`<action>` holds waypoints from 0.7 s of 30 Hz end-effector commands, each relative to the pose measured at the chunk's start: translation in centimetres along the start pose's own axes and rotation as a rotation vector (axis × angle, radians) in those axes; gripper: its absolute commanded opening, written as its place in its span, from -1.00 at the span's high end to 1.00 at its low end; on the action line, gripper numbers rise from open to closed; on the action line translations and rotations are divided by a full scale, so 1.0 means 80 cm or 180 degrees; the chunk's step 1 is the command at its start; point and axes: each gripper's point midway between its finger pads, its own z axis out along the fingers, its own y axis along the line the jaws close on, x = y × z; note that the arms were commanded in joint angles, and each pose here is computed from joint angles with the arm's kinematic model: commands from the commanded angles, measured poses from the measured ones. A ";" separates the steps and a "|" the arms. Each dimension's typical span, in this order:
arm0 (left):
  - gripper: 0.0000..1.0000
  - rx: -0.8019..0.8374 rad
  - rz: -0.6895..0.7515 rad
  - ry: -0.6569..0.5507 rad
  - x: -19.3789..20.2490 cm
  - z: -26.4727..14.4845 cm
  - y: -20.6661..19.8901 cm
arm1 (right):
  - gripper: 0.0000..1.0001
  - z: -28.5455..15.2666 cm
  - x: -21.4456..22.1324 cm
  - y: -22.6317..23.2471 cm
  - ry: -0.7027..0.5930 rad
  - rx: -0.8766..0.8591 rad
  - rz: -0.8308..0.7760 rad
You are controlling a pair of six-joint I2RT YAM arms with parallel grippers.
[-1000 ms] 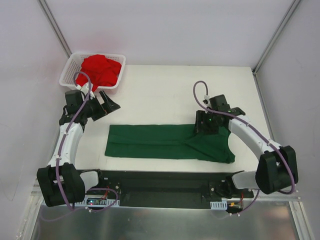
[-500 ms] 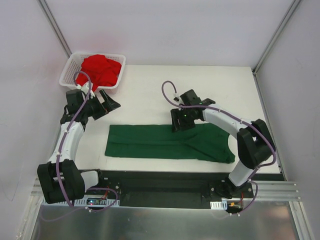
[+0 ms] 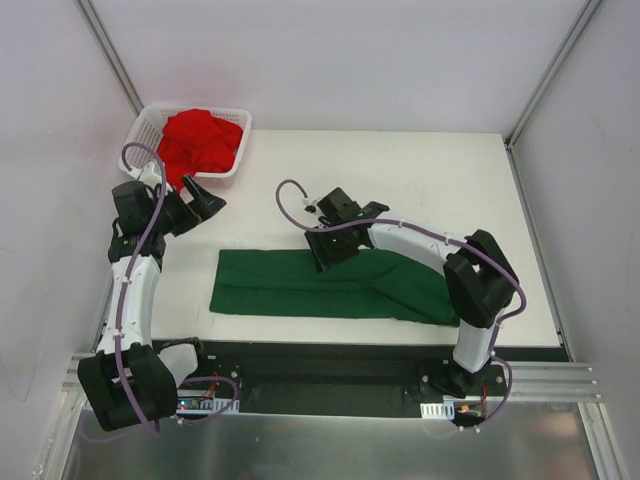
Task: Fold and stack the t-shirts
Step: Fold the other side of the tshirt into a rectangle
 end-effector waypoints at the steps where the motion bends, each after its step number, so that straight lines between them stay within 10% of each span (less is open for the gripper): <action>1: -0.98 0.0122 0.0039 -0.0180 -0.022 -0.014 -0.011 | -0.20 0.002 -0.028 0.012 -0.0177 0.0305 -0.0487; 21: -0.99 0.0204 -0.0137 -0.0411 -0.045 -0.039 0.003 | -0.22 0.060 -0.055 0.071 -0.0401 0.0722 -0.1462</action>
